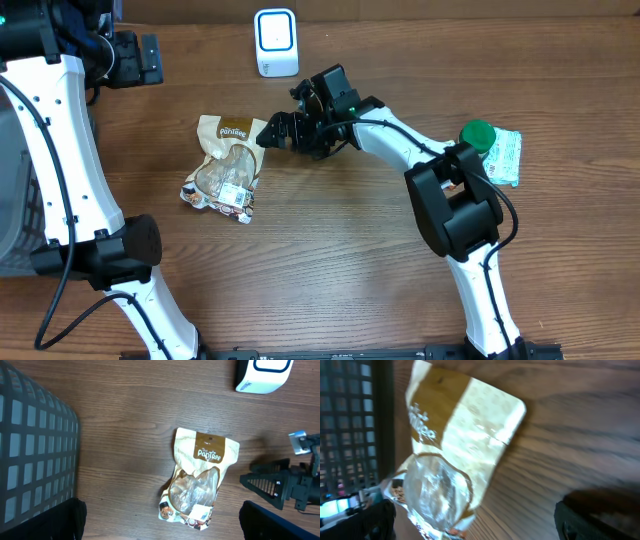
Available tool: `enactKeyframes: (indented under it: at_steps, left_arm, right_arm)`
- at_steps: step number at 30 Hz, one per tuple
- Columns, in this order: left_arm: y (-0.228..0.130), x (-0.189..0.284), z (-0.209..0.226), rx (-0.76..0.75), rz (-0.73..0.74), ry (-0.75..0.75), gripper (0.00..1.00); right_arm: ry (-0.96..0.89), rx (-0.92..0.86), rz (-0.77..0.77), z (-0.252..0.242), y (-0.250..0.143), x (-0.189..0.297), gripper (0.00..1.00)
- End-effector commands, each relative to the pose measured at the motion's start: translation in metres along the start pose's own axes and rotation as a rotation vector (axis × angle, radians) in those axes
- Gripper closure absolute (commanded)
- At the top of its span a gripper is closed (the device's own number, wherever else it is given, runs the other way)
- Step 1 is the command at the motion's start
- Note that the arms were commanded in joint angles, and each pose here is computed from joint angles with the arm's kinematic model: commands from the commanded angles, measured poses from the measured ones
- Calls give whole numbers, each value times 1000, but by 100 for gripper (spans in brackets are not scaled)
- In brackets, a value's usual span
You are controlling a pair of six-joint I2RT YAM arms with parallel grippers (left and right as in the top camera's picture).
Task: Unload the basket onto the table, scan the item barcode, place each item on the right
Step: 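Reach the right gripper to the Pantree bag and grasp its top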
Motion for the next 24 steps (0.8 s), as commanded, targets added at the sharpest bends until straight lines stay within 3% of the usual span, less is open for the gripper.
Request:
enactKeyframes:
  at_steps: [1,8,14,16,21,22,24]
  left_arm:
    - [0,-2,0,-12,2,-5,0]
    - [0,-2,0,-12,2,-5,1]
    - [0,-2,0,-12,2,-5,1]
    - [0,-2,0,-12,2,-5,1]
    - [0,-2,0,-12,2,-5,0]
    - [0,-2,0,-12,2,-5,1]
    - [0,-2,0,-12,2,-5,0]
  right_arm:
    - [6,-49,54,-19,-8,-27,1]
    - [6,-87,-28,-16,-8,-55,7]
    - [30,-39,-45,0,-21,-78,23]
    - [14,-30,-57,2,-25,-82,38]
    - [7,-33,-54,2,-27,-83,87]
    - [14,-36,-47,1,-26,-82,94]
    - [47,-44,-12,1,-23,-76,96]
Point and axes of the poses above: each gripper's point midway between its finger pads, its own x axis back along the fingers, its own z axis along the line the jaws close on, y = z × x, the point moved 9 cm from there along x, back along the fingers, and after that the axes turned 15 degrees about -x, right-handed, at the moved point
